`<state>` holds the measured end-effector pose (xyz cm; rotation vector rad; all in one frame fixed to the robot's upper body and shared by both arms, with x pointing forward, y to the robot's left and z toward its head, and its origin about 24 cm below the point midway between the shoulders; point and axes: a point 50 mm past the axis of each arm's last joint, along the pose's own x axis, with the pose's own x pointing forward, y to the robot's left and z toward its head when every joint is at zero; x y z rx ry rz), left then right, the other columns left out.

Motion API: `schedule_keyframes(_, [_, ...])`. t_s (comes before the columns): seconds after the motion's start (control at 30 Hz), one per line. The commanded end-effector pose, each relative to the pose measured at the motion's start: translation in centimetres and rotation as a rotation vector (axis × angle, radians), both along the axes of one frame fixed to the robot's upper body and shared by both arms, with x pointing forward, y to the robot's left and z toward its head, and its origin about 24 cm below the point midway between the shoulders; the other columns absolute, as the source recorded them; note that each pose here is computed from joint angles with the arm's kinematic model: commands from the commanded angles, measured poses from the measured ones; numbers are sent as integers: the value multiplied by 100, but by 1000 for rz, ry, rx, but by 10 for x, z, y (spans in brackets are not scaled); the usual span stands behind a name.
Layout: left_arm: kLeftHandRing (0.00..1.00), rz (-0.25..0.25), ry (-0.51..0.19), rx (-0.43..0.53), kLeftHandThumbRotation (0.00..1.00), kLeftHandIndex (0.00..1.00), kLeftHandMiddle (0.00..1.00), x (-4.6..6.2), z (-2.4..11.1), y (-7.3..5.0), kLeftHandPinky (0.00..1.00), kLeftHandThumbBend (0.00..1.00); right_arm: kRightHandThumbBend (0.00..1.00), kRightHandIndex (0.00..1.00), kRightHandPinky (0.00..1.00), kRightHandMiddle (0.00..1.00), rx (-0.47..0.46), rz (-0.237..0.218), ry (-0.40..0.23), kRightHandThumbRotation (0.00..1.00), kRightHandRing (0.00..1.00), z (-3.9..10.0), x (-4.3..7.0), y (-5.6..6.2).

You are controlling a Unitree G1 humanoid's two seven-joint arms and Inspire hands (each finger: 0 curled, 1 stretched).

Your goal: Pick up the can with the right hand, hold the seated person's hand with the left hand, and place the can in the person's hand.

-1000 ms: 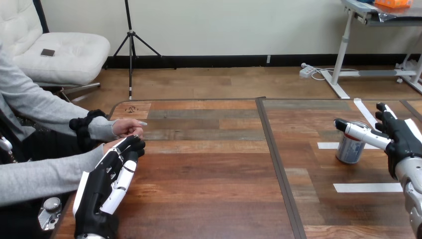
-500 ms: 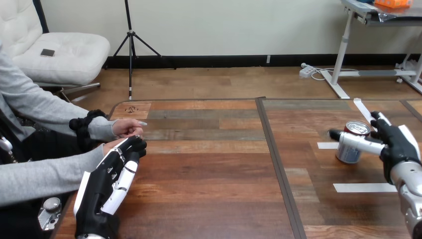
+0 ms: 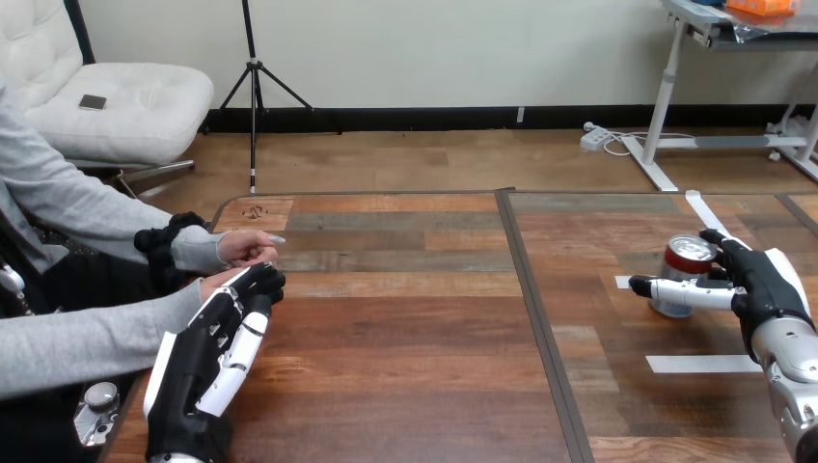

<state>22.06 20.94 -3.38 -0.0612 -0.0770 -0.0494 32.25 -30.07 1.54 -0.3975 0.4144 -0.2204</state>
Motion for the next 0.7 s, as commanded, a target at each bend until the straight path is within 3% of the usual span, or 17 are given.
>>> schedule_keyframes(0.0, [84,-4,-88,12,54,78,81,17,17,2,89,28,100,88,81,87,-8,10,-63,4,87,16,13,5])
schedule_keyframes(0.3, [84,3,-86,12,53,77,80,17,17,1,89,25,100,82,82,82,1,-11,-75,0,84,16,13,6])
schedule_keyframes(0.67, [84,3,-84,14,53,76,80,17,17,1,88,29,92,76,70,74,-10,-28,-85,0,73,15,13,7])
